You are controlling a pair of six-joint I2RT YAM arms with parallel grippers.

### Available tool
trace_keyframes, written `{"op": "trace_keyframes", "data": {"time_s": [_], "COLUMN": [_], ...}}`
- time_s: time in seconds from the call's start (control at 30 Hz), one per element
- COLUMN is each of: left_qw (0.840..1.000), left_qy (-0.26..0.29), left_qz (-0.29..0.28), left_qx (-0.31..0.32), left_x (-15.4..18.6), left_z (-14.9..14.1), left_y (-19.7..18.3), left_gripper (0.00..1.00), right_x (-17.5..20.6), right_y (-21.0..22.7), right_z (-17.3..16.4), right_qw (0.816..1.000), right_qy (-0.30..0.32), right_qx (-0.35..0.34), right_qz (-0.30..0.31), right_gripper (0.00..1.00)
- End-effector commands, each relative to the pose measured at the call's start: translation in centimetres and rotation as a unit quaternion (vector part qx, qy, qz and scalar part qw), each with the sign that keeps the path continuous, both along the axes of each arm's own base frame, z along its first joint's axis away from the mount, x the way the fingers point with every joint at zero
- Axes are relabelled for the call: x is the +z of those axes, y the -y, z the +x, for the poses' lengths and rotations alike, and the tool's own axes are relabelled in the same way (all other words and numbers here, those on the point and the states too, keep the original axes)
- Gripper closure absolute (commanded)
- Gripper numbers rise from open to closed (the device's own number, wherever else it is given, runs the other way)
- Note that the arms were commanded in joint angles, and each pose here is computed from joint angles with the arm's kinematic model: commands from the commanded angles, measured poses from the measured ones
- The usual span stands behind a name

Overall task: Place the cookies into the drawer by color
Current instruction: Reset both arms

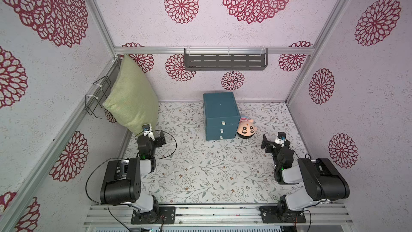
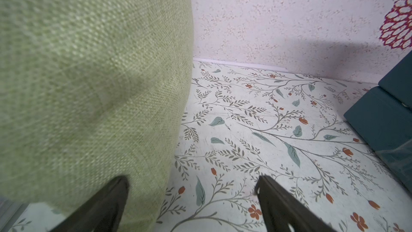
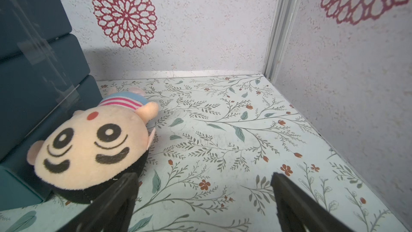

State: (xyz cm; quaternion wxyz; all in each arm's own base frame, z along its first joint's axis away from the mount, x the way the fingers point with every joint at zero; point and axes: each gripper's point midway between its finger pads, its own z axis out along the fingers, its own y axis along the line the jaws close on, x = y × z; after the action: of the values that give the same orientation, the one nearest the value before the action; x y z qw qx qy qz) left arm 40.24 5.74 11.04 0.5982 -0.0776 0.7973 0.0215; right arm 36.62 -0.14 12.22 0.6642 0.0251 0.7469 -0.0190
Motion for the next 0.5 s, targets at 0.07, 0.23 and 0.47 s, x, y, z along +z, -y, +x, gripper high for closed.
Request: {"op": "trace_keyframes", "data": {"time_s": [0.07,0.23,0.47], "left_qw": [1.000,1.000,1.000], "left_qy": [0.018,0.018,0.019], "left_qz": [0.006,0.006,0.006], "left_qx": [0.000,0.000,0.001], "left_x": [0.92,0.96,0.96], "left_z": [0.23,0.28,0.28], "left_y": [-0.27,-0.28,-0.30], "left_gripper": [0.03,0.03,0.03], "right_x": [1.01,1.00,0.91], "right_y": [0.03,0.06,-0.13], "right_z": [0.45,0.44,0.61], "right_qw": [1.000,1.000,1.000], "right_qy": [0.016,0.016,0.012], "right_qx": [-0.004,-0.005,-0.003], "right_qz": [-0.009,-0.009,-0.012], "right_gripper": [0.01,0.01,0.01]}}
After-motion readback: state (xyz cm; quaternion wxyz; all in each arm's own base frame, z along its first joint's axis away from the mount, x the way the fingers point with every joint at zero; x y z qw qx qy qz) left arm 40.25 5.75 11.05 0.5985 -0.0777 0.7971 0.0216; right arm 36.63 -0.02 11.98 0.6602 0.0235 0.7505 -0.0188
